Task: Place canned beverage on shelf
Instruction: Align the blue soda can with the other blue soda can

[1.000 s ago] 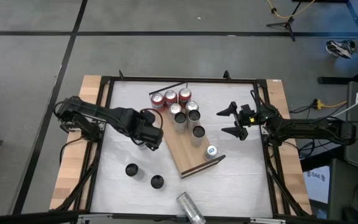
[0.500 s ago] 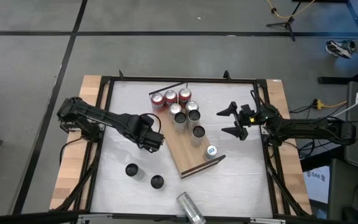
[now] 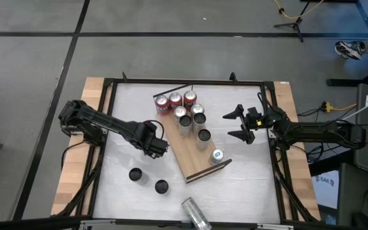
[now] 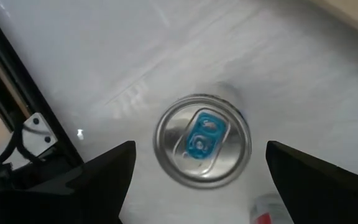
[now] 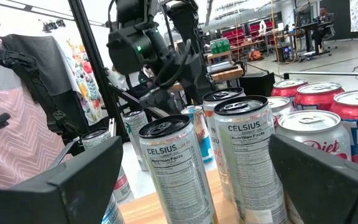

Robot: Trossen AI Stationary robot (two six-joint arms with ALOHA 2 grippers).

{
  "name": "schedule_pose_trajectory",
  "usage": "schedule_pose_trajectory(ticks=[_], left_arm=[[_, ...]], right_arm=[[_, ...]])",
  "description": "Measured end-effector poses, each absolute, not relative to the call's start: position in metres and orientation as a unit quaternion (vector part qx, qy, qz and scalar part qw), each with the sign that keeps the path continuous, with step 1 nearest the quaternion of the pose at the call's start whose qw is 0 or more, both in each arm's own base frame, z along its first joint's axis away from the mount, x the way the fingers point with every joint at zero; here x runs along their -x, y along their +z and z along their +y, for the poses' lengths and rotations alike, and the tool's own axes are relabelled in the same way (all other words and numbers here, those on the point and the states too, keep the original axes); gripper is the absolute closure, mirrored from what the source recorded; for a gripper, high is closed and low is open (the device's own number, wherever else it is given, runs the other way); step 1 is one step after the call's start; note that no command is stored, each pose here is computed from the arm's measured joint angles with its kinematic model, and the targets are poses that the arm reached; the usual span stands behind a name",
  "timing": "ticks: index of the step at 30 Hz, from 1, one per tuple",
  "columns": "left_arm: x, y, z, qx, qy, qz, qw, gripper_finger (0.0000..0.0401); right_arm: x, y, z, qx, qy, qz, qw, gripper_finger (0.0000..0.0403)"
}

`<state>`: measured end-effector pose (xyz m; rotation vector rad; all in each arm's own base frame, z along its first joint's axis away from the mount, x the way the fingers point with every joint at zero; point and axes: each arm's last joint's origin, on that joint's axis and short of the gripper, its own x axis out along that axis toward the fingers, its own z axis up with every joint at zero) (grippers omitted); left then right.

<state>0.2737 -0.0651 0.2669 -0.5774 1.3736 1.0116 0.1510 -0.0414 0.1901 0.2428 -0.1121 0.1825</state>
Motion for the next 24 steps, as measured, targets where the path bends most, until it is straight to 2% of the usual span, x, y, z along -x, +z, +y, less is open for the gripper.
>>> schedule_pose_trajectory(ticks=[18,24], left_arm=[[-0.274,0.235,-0.065,0.236,0.415,0.605,0.637,0.0049],[-0.274,0.235,-0.065,0.236,0.415,0.605,0.637,0.0079]], right_arm=[[-0.151,0.19,-0.041,-0.121,0.091,-0.056,0.987,0.0004],[-0.151,0.19,-0.041,-0.121,0.091,-0.056,0.987,0.0004]])
